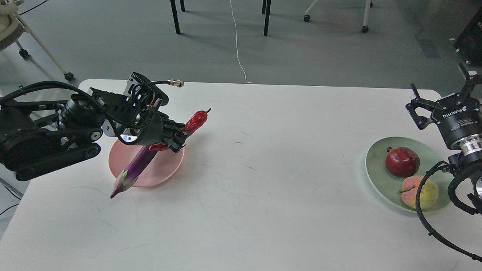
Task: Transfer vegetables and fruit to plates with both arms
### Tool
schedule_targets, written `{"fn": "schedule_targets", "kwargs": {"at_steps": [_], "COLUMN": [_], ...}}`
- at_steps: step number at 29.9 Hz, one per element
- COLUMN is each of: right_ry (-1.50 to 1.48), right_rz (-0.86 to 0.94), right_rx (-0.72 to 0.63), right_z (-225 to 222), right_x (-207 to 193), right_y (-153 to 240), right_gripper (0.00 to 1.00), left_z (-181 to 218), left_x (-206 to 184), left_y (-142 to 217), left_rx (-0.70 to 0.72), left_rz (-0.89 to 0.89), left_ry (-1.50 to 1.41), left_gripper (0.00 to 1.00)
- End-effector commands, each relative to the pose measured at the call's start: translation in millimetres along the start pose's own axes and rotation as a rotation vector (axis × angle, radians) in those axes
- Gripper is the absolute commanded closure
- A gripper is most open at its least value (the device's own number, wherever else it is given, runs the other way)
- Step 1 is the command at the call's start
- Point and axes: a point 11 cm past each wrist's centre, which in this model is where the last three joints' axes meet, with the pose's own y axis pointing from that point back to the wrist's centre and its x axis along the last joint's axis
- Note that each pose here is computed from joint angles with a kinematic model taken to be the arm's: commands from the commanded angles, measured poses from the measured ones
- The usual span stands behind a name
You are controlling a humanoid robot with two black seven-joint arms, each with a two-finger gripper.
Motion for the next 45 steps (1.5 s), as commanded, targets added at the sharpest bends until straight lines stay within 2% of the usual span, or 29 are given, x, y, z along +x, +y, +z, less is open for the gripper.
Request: {"fn": "schedule_targets", "kwargs": {"at_steps": [1, 6, 14, 16, 18, 19, 24, 28, 33, 41, 45], "right_ry": [-0.005, -0.006, 0.004, 0.003, 0.001, 0.0, 0.0, -0.002, 0.005, 0.057, 0.088], "right_rz": [-0.006, -0.014, -0.014, -0.012, -0.012, -0.013, -0.014, -0.011, -0.024, -0.035, -0.059], "right_rx": [-0.005, -0.006, -0.003, -0.002, -0.004, -0.003, -0.001, 0.0, 0.028, 0.051, 0.026], "right_z": [3, 4, -1, -1, 1, 1, 1, 1, -7, -32, -38], "right_x": [-2, -5, -5, -4, -4, -5, -5, -4, -9, -18, -33], "right_y": [-1, -4, -4, -4, -3, -4, -4, -4, -13, -34, -54], "right_gripper": [0.01, 0.01, 0.01, 0.01, 0.01, 0.01, 0.01, 0.01, 0.01, 0.01, 0.01], "left_z": [-17, -17, -10, -6, -3, -2, -3, -9, -26, -61, -62], "left_x": [-22, -42, -41, -42, -43, -46, -48, -46, -22, 47, 83], "left_y": [8, 3, -1, -5, -7, -8, -7, -3, 14, 42, 46], "left_rx": [0.032, 0.025, 0.007, 0.001, -0.006, -0.008, -0.008, -0.001, -0.018, -0.273, -0.463], "left_rz": [-0.03, -0.056, -0.056, -0.062, -0.063, -0.068, -0.067, -0.058, 0.04, 0.376, 0.547], "left_ry": [0.038, 0.082, 0.077, 0.075, 0.075, 0.079, 0.087, 0.105, 0.282, 0.829, 1.142], "left_gripper": [0.84, 0.82, 0.79, 0.67, 0.44, 0.39, 0.34, 0.22, 0.16, 0.03, 0.02]}}
